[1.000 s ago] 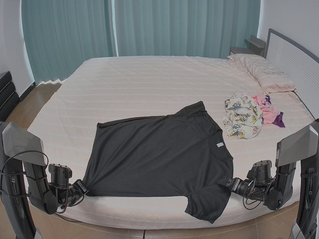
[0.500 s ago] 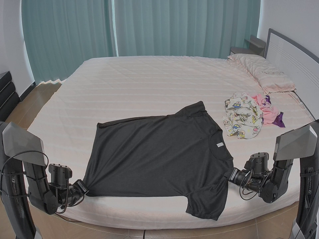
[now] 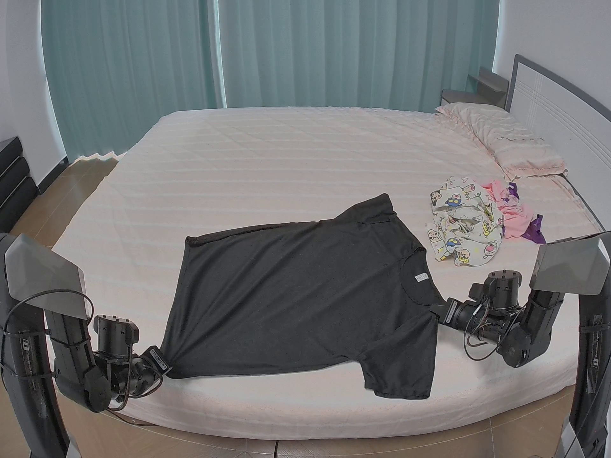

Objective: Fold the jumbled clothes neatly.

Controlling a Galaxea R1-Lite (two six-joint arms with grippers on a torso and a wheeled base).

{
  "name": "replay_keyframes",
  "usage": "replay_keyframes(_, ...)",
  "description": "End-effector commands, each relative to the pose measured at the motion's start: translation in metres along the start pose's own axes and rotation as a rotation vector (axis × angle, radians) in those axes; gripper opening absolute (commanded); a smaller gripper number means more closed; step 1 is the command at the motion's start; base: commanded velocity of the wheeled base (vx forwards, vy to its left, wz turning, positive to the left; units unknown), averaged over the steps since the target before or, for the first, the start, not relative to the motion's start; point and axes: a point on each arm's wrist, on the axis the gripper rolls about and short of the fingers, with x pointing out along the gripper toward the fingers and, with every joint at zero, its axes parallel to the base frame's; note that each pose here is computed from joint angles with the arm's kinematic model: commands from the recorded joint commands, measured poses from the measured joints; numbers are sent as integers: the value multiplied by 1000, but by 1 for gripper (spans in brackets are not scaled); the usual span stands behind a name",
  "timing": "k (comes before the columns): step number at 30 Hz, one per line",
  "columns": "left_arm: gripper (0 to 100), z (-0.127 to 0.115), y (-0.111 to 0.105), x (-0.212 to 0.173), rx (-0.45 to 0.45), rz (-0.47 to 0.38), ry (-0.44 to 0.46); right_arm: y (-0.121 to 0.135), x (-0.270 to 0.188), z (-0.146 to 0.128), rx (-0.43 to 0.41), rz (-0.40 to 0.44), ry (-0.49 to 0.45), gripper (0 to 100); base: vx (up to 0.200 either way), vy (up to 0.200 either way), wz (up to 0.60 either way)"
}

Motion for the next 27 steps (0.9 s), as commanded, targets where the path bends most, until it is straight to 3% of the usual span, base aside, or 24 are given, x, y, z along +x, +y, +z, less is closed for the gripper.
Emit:
replay_keyframes(1,0,0,0,1,0,1,2,-2,7,3,-5,7,-8,0,0,0,0)
replay_keyframes(2,0,0,0,1,0,1,2,-3,8,1,-4,4,-3,100,0,0,0)
replay_keyframes(8,0,0,0,1,-3,1,2,-5,3,3,3,-7,-6,100,0,0,0)
replay_keyframes(14,0,0,0,1,-3,-4,5,-16,-30,16,68,-43,-32,100,0,0,0)
replay_keyframes(18,0,0,0,1,-3,-4,5,-5,-59,-4,133,25,86,100,0,0,0)
replay_keyframes(27,0,0,0,1,-6,-5,6,14,-92,-61,113,48,291,100,0,0,0)
